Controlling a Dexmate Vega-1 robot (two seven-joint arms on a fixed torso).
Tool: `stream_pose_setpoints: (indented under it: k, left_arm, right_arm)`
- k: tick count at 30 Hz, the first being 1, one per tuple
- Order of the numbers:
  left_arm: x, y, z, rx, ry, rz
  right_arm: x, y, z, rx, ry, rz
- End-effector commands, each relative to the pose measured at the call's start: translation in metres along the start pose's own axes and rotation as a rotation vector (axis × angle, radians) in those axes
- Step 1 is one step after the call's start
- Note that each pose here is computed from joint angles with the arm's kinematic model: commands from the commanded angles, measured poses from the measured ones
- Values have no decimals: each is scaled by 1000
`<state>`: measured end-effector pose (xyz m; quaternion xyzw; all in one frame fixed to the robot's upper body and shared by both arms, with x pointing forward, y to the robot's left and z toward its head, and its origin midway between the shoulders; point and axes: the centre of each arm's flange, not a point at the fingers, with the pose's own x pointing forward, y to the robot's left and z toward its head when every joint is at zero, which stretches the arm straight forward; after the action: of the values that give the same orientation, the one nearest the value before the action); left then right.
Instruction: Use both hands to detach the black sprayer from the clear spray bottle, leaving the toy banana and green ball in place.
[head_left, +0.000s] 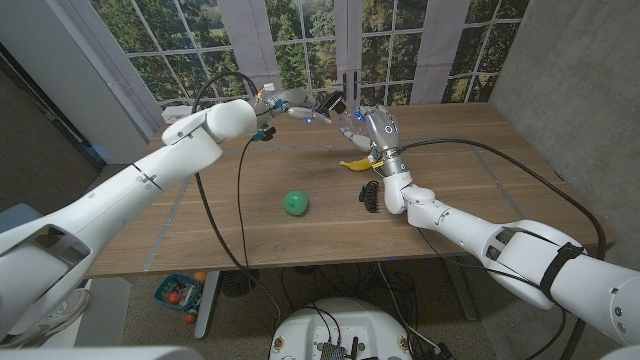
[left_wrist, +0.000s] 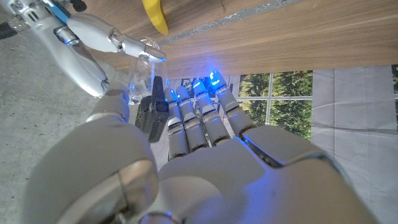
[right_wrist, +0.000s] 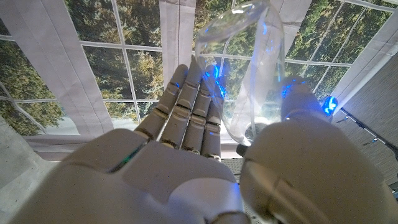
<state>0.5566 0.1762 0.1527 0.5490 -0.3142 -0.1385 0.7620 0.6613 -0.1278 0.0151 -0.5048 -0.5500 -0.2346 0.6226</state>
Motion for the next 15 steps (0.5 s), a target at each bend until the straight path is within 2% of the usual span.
stream_pose_setpoints:
  k: [1,9,13,15]
  left_arm:
    - [-4,-1,21,1,-97,-77]
    - [-8,0,27,-3,-136,-51]
    - [-10,2,30,22,-148,14]
    - [-11,4,30,38,-135,41]
  right_arm:
    - [2,7,-6,-48,9,29]
    - [-2,11,-2,-62,-14,59]
    - [-5,11,0,-59,-21,73]
    - [-9,9,3,-49,-31,79]
